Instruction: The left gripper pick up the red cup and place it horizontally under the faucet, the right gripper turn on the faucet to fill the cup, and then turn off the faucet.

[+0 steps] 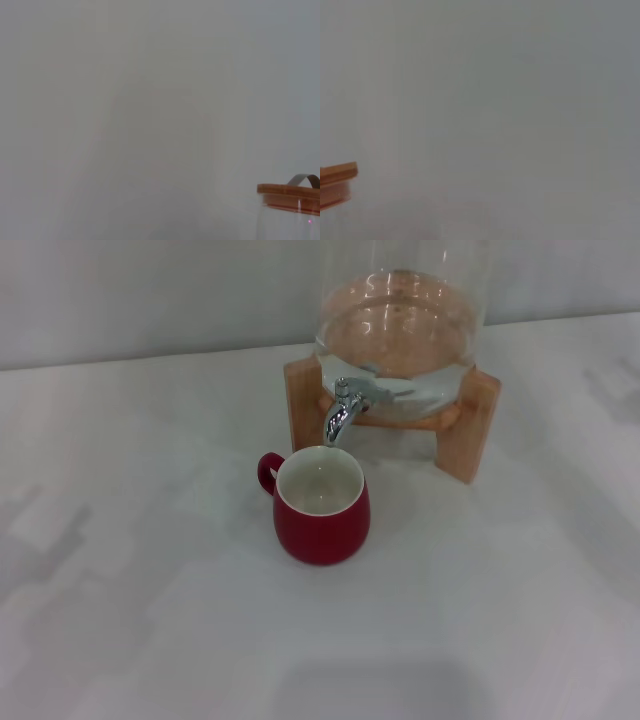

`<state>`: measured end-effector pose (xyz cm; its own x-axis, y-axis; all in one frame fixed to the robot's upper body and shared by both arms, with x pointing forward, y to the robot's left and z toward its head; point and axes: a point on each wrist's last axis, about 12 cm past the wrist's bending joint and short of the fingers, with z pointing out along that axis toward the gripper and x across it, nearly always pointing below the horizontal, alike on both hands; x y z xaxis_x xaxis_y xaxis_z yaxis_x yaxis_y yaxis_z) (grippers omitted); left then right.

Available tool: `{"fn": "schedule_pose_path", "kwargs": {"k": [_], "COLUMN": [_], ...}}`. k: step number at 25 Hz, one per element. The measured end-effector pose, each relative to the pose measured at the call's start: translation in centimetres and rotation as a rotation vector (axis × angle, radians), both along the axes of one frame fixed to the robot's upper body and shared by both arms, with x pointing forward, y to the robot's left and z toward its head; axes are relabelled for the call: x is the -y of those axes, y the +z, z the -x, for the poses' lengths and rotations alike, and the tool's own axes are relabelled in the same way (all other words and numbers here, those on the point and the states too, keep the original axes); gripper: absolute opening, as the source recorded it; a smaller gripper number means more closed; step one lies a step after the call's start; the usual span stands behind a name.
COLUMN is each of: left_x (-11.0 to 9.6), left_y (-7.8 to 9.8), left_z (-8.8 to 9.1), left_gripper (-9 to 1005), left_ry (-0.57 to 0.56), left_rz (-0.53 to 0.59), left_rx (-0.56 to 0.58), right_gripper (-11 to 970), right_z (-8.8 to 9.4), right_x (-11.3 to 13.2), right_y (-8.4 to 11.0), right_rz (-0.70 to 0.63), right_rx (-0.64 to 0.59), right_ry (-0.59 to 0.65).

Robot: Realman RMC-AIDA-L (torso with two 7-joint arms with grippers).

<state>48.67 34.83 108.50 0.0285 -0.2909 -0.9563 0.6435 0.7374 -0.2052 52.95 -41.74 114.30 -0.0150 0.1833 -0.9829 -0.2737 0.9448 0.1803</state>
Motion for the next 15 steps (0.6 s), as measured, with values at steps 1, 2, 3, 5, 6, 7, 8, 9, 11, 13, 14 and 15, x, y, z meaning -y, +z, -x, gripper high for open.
{"fn": "schedule_pose_path", "kwargs": {"k": [1, 2, 3, 5, 6, 7, 8, 9, 11, 13, 14, 15], "left_x": [0.0, 0.0, -0.1, -0.2, -0.3, -0.4, -0.4, -0.5, -0.6, -0.8, -0.9, -1.0], "left_y": [0.0, 0.0, 0.0, -0.1, -0.1, -0.1, -0.2, -0.2, -0.2, -0.2, -0.2, -0.2], "left_z": [0.0, 0.0, 0.1, 0.2, 0.3, 0.4, 0.5, 0.5, 0.7, 0.8, 0.9, 1.0], "left_gripper": [794, 797, 800, 807, 810, 810, 810, 810, 810, 810, 810, 810], "left_ry": [0.001, 0.002, 0.005, 0.011, 0.016, 0.019, 0.02, 0.022, 0.028, 0.036, 0.042, 0.047], "left_rz": [0.001, 0.002, 0.002, 0.004, 0.006, 0.007, 0.007, 0.007, 0.007, 0.008, 0.01, 0.012], "left_rx": [-0.001, -0.002, -0.002, -0.003, -0.003, -0.004, -0.005, -0.005, -0.006, -0.005, -0.005, -0.005], "right_gripper": [633, 633, 633, 633, 633, 633, 633, 633, 633, 633, 633, 633], "right_z": [0.0, 0.0, 0.0, 0.0, 0.0, 0.1, 0.1, 0.1, 0.1, 0.2, 0.4, 0.7], "right_x": [0.0, -0.1, -0.1, -0.1, -0.1, -0.1, -0.2, -0.2, -0.3, -0.3, -0.4, -0.4], "right_y": [0.0, 0.0, 0.1, 0.1, 0.1, 0.1, 0.1, 0.1, 0.2, 0.2, 0.2, 0.2], "right_rz": [0.001, 0.001, 0.002, 0.003, 0.003, 0.003, 0.003, 0.003, 0.003, 0.003, 0.003, 0.002], "right_rx": [0.002, 0.003, 0.004, 0.007, 0.007, 0.007, 0.008, 0.009, 0.011, 0.015, 0.018, 0.022], "right_ry": [0.003, 0.006, 0.008, 0.012, 0.013, 0.014, 0.015, 0.017, 0.024, 0.036, 0.045, 0.059]}}
